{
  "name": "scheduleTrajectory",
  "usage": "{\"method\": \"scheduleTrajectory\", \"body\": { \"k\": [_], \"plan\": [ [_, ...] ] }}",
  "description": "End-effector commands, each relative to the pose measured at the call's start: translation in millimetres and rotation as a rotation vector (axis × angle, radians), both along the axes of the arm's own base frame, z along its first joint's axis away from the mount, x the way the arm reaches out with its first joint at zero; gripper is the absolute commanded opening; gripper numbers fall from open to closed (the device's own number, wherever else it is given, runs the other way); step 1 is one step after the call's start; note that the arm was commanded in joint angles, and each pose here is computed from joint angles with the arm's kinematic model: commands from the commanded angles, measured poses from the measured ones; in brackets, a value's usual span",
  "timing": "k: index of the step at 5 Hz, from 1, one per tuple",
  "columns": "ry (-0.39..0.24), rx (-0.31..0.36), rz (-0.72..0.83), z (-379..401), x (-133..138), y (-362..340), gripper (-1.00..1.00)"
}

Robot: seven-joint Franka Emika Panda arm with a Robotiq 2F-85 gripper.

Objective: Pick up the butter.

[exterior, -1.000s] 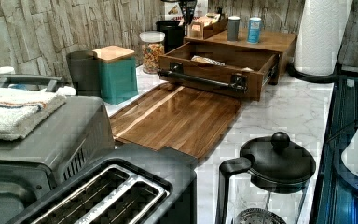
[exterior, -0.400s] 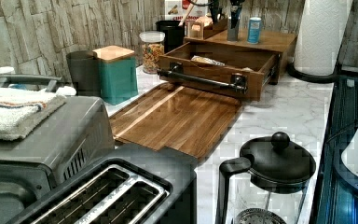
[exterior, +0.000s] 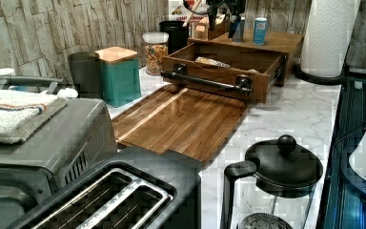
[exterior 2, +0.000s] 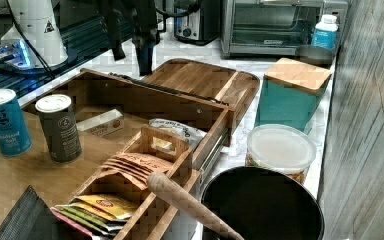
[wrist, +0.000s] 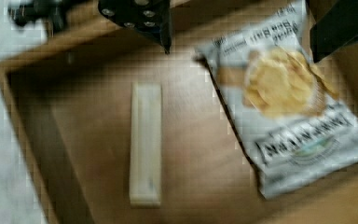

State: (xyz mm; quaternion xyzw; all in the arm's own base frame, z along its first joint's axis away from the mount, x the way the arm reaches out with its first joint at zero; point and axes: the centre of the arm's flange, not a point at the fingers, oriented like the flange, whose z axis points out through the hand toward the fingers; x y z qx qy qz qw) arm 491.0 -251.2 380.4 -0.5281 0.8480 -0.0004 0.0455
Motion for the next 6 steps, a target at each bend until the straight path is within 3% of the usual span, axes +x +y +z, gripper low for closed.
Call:
{"method": "scheduleTrajectory", "body": {
  "k": [1, 2, 3, 4, 6],
  "plan": [
    [0.037, -0.057, -0.044, -58, -59, -68, 1.0],
    [0.009, -0.078, -0.047, -60, -59, -63, 1.0],
    [0.072, -0.037, -0.056, -73, -53, -54, 1.0],
    [0.083, -0.027, -0.06, -89, -58, -52, 1.0],
    [0.059, -0.03, -0.056, -118, -65, -46, 1.0]
  ]
}}
